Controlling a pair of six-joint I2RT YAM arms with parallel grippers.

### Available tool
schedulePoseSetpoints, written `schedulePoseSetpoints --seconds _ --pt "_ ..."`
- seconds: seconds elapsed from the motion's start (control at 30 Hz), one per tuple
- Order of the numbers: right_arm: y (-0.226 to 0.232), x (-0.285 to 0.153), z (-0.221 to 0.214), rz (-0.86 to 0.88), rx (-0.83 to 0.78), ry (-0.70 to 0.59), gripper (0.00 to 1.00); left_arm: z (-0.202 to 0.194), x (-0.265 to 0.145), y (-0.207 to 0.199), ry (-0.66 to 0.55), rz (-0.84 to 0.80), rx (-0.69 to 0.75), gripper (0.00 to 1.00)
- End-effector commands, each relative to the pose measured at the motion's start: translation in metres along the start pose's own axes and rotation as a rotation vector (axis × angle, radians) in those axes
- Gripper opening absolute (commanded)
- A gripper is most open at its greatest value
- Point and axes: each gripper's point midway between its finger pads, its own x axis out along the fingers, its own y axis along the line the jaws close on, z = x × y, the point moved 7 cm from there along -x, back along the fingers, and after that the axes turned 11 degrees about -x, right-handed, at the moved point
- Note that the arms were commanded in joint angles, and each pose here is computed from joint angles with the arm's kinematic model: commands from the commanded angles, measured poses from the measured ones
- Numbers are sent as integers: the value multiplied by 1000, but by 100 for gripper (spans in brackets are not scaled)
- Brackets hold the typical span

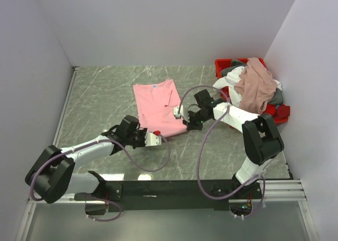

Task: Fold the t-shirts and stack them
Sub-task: Fold the tshirt

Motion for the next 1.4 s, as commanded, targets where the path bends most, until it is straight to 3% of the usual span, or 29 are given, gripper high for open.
schedulePoseSetpoints --seconds 0.0,0.1,0.13,0.2,0.23,0.27,0.33,0.5,0.63,0.73,0.83,0.9,0.97,1.07,1.37 --pt "20 -4 2 9 -85 41 0 -2 2 -7 33 4 -51 0" --pt "35 -5 -3 22 -105 71 0 4 -1 -16 37 8 -56 6" --pt "38 -5 -5 23 -108 79 1 8 -1 -21 32 10 -50 18" --pt "44 -9 -7 32 -118 95 12 14 -7 -23 33 48 -87 28" --pt "46 -12 -8 30 -120 99 40 24 -12 -24 1 63 -90 45" --pt "49 -17 -6 26 -127 100 49 34 -18 -20 -24 95 -108 56" --pt "50 -25 -4 6 -140 90 61 46 -35 -15 -58 149 -144 75" --pt "41 -57 9 -77 -159 14 67 82 -70 9 -181 304 -194 99" --pt "35 -73 19 -125 -174 -67 68 91 -65 25 -189 347 -268 99" --pt "33 -75 25 -204 -203 -140 74 99 -54 27 -179 238 -280 99" --pt "46 -71 25 -255 -233 -221 85 88 -51 9 -113 147 -171 89" --pt "44 -71 31 -317 -298 -274 86 60 -49 -8 -29 173 -84 88" --pt "52 -61 22 -254 -345 -247 86 33 -42 -31 16 137 -26 86" --pt "56 -48 10 -140 -371 -196 75 17 -36 -45 -5 136 55 83" --pt "49 -34 -1 -150 -350 -121 73 17 -4 -39 11 153 114 80"
